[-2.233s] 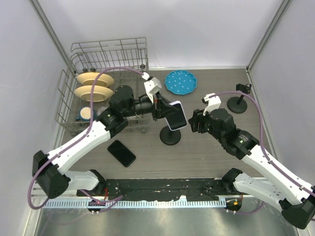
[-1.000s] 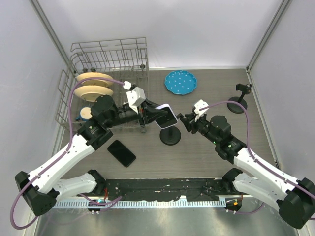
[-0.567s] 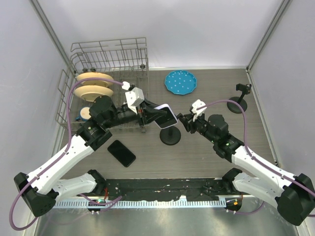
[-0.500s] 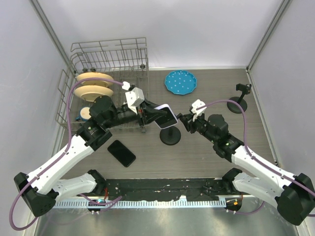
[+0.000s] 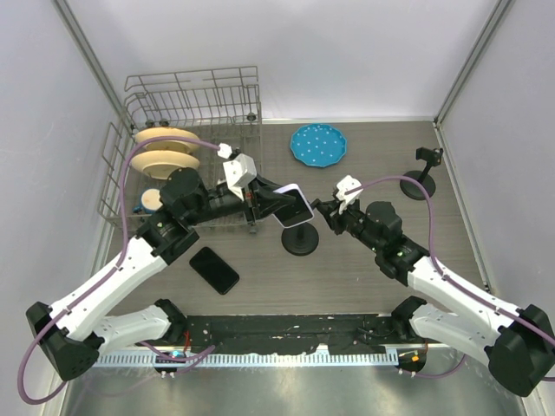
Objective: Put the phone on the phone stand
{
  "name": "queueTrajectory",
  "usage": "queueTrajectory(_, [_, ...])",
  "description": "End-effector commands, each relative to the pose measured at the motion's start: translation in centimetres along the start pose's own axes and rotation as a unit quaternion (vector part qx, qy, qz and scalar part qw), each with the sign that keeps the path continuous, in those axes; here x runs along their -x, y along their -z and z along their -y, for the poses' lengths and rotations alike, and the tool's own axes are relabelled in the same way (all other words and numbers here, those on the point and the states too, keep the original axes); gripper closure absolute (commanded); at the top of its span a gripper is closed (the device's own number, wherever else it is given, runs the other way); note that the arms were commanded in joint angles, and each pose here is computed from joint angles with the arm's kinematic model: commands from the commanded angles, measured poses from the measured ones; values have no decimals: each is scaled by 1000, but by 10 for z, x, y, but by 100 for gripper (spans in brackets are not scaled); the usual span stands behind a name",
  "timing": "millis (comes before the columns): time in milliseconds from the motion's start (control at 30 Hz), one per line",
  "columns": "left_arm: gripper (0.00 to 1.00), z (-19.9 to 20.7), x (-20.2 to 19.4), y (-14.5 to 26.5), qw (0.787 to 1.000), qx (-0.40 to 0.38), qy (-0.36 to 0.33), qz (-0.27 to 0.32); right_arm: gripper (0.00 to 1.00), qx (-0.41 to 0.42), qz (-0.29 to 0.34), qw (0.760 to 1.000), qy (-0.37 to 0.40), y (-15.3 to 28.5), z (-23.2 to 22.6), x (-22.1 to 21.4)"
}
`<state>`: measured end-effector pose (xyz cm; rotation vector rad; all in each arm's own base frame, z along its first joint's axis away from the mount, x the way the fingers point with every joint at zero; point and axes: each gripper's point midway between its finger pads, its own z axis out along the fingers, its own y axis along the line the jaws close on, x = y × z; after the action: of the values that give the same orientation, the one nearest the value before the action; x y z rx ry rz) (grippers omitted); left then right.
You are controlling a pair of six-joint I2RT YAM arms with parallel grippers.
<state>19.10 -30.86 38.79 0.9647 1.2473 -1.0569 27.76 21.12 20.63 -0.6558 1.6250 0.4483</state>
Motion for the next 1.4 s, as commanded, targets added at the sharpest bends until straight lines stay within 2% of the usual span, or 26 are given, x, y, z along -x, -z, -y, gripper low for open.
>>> queueTrajectory(0, [100, 5, 29, -3, 999, -12, -24, 39, 85, -2, 59, 998, 14, -4, 4, 42])
queueTrajectory(100, [100, 2, 26, -4, 999, -9, -22, 34, 99, 4, 55, 998, 2, -3, 1, 42])
queueTrajectory(267, [100, -6, 21, -17, 999, -11, -12, 35, 99, 6, 36, 999, -40, -2, -3, 37])
queueTrajectory(467, [100, 26, 33, -33, 989, -138, -11, 59, 99, 17, 10, 997, -70, -6, -3, 32])
queueTrajectory(500, [100, 27, 30, -38, 986, -155, -19, 60, 99, 40, 3, 996, -76, -6, -7, 32])
queueTrajectory(533, [100, 35, 30, -37, 981, -185, -30, 58, 99, 31, 0, 996, -88, -7, 7, 30])
queueTrajectory(667, [100, 32, 17, -47, 973, -210, -79, 52, 99, 69, 5, 988, -134, -8, 10, 31])
queueTrajectory(767, [100, 31, 9, -55, 968, -236, -81, 39, 99, 100, -1, 985, -139, -9, 2, 35])
queueTrajectory(967, [100, 20, -10, -77, 963, -258, -80, 14, 99, 114, -31, 983, -141, -12, 0, 34])
queueTrajectory(1100, [100, 16, -35, -82, 958, -275, -78, -29, 99, 122, -38, 982, -140, -12, -2, 36])
queueTrajectory(1333, [100, 3, -43, -100, 958, -272, -84, -26, 99, 133, -49, 980, -141, -16, -5, 30])
queueTrajectory(1367, [100, -3, -47, -102, 958, -264, -104, -30, 99, 134, -46, 980, -140, -15, -5, 32])
